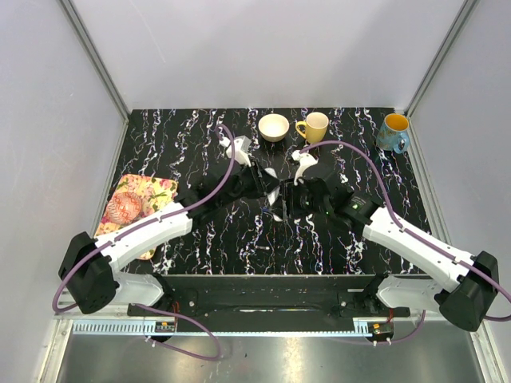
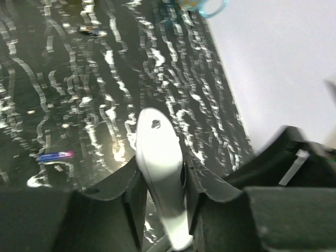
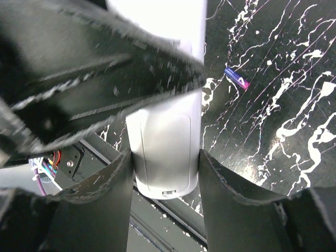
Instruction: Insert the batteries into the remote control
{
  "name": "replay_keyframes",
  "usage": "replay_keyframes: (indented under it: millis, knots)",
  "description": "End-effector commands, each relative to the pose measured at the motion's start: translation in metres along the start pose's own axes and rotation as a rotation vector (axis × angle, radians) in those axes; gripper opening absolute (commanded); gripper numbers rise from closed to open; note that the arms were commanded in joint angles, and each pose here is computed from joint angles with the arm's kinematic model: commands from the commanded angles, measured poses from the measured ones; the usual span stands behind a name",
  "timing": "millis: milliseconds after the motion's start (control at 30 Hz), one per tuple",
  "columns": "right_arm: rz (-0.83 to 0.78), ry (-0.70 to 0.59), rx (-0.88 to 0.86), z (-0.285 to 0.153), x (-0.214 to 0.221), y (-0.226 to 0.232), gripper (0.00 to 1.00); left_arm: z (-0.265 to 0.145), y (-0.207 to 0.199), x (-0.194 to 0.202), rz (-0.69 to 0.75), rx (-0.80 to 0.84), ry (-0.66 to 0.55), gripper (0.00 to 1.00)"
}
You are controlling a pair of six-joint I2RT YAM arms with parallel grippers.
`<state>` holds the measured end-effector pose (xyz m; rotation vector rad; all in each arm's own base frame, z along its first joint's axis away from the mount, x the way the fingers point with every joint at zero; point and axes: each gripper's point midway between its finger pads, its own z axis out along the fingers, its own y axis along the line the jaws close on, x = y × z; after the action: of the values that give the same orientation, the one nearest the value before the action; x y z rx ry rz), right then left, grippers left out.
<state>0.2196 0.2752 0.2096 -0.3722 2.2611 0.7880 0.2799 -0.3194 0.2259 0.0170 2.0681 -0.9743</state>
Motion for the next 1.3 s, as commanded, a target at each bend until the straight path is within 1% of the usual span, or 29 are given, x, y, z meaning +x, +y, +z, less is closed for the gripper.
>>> replay_keyframes:
  millis: [0,33,67,133,200,233,267,300,367,400,433,467,500,533,567,600,633,700,767,800,833,867,967,1000,1067,1100,1167,1267]
  knots:
    - [-0.002,-0.089,-0.032,-0.007,-0.028,0.017,0.0,0.001,-0.019,-0.023,0.023,0.047,-0.072,0.18]
    - [-0.004,-0.09,-0.034,-0.009,-0.027,0.017,0.0,0.001,-0.019,-0.024,0.026,0.049,-0.074,0.05]
    - [-0.001,-0.094,-0.033,-0.01,-0.028,0.017,0.0,0.001,-0.019,-0.024,0.028,0.045,-0.075,0.0]
    - [0.001,-0.092,-0.034,-0.01,-0.026,0.016,0.0,-0.001,-0.019,-0.026,0.034,0.048,-0.083,0.0]
    - [0.005,-0.101,-0.039,-0.013,-0.028,0.018,0.15,-0.002,-0.02,-0.027,0.034,0.052,-0.087,0.0]
    - [0.007,-0.103,-0.041,-0.015,-0.028,0.018,0.25,-0.004,-0.021,-0.027,0.033,0.057,-0.093,0.0]
    - [0.007,-0.103,-0.042,-0.016,-0.028,0.018,0.5,-0.005,-0.02,-0.028,0.029,0.056,-0.1,0.0]
    - [0.012,-0.108,-0.049,-0.018,-0.031,0.02,0.59,-0.006,-0.019,-0.03,0.019,0.056,-0.106,0.0]
    - [0.022,-0.116,-0.056,-0.024,-0.032,0.022,0.72,-0.01,-0.015,-0.033,0.002,0.07,-0.128,0.0]
    - [0.036,-0.121,-0.059,-0.027,-0.033,0.023,0.8,-0.012,-0.013,-0.035,-0.021,0.078,-0.141,0.0]
    - [0.045,-0.139,-0.069,-0.034,-0.035,0.025,0.82,-0.018,-0.01,-0.036,-0.038,0.099,-0.167,0.0]
    - [0.051,-0.14,-0.073,-0.035,-0.034,0.025,0.83,-0.021,-0.004,-0.04,-0.06,0.105,-0.188,0.0]
    - [0.071,-0.147,-0.076,-0.038,-0.034,0.025,0.84,-0.026,-0.01,-0.051,-0.101,0.154,-0.235,0.0]
    - [0.076,-0.168,-0.097,-0.043,-0.037,0.029,0.84,-0.032,0.001,-0.044,-0.123,0.159,-0.242,0.0]
    - [0.083,-0.159,-0.103,-0.041,-0.032,0.028,0.84,-0.036,0.007,-0.049,-0.145,0.166,-0.27,0.0]
    - [0.096,-0.165,-0.114,-0.042,-0.031,0.029,0.84,-0.043,-0.001,-0.057,-0.17,0.225,-0.303,0.0]
    - [0.099,-0.191,-0.135,-0.044,-0.035,0.032,0.84,-0.049,0.004,-0.052,-0.182,0.246,-0.302,0.0]
    - [0.124,-0.192,-0.145,-0.04,-0.03,0.031,0.82,-0.059,0.002,-0.053,-0.211,0.317,-0.319,0.0]
    - [0.17,-0.167,-0.174,-0.035,-0.023,0.035,0.81,-0.068,-0.001,-0.054,-0.224,0.383,-0.336,0.0]
    - [0.181,-0.185,-0.219,-0.035,-0.027,0.043,0.8,-0.075,-0.004,-0.056,-0.237,0.43,-0.363,0.0]
    - [0.188,-0.165,-0.266,-0.033,-0.023,0.051,0.77,-0.078,-0.005,-0.057,-0.242,0.449,-0.373,0.0]
    - [0.204,-0.151,-0.28,-0.029,-0.018,0.051,0.76,-0.081,-0.005,-0.058,-0.249,0.465,-0.385,0.0]
    - [0.247,-0.152,-0.311,-0.024,-0.017,0.055,0.75,-0.095,-0.007,-0.064,-0.26,0.537,-0.468,0.0]
    - [0.258,-0.18,-0.349,-0.026,-0.024,0.062,0.76,-0.102,-0.006,-0.064,-0.26,0.561,-0.503,0.0]
    - [0.324,-0.178,-0.381,-0.026,-0.02,0.065,0.76,-0.105,0.001,-0.069,-0.258,0.542,-0.558,0.0]
    - [0.338,-0.217,-0.416,-0.029,-0.03,0.07,0.76,-0.107,0.004,-0.069,-0.241,0.528,-0.576,0.0]
    - [0.372,-0.221,-0.422,-0.029,-0.032,0.071,0.76,-0.111,0.008,-0.072,-0.222,0.503,-0.613,0.0]
    - [0.387,-0.182,-0.324,-0.017,-0.027,0.059,0.75,-0.117,0.008,-0.076,-0.175,0.481,-0.645,0.0]
